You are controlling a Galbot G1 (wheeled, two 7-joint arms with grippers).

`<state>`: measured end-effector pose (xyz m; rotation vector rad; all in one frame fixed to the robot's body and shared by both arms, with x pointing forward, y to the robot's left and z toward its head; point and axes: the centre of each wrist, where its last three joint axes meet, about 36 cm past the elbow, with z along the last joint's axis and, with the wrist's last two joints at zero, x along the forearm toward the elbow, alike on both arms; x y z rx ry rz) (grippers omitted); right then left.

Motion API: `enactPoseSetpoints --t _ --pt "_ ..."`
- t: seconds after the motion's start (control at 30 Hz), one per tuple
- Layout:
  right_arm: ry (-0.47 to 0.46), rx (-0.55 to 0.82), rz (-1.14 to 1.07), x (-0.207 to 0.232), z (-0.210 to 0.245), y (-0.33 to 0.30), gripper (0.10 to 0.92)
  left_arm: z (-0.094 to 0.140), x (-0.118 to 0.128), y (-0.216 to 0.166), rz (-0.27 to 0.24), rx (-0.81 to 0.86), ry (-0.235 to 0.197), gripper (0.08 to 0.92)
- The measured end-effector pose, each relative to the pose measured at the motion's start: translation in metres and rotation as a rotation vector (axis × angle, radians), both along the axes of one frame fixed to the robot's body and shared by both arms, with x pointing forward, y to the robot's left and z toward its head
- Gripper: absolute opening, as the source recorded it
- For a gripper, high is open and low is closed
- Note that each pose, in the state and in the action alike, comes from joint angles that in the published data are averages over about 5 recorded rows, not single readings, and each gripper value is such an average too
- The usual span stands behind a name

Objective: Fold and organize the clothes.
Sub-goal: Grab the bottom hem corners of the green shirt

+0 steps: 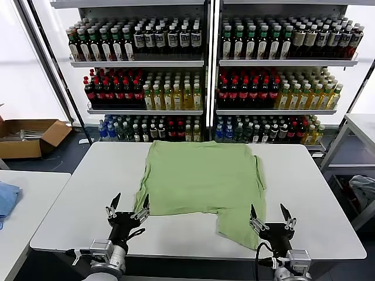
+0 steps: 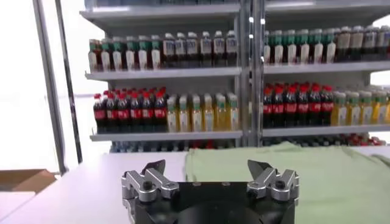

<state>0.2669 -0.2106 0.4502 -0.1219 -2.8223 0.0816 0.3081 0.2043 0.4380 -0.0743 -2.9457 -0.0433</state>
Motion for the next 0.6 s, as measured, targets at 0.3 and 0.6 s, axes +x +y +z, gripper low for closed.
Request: enactPoseSetpoints --t 0.3,0.6 --pt "0.059 0.022 -0.045 0.001 -0.012 0.011 0.823 -0.01 0.012 0.005 -0.014 0.025 0.07 0.823" --pt "0.12 0.034 -0.081 -0.001 -0.022 0.024 0.823 -0.026 0.026 0.011 -0.025 0.051 0.143 0.823"
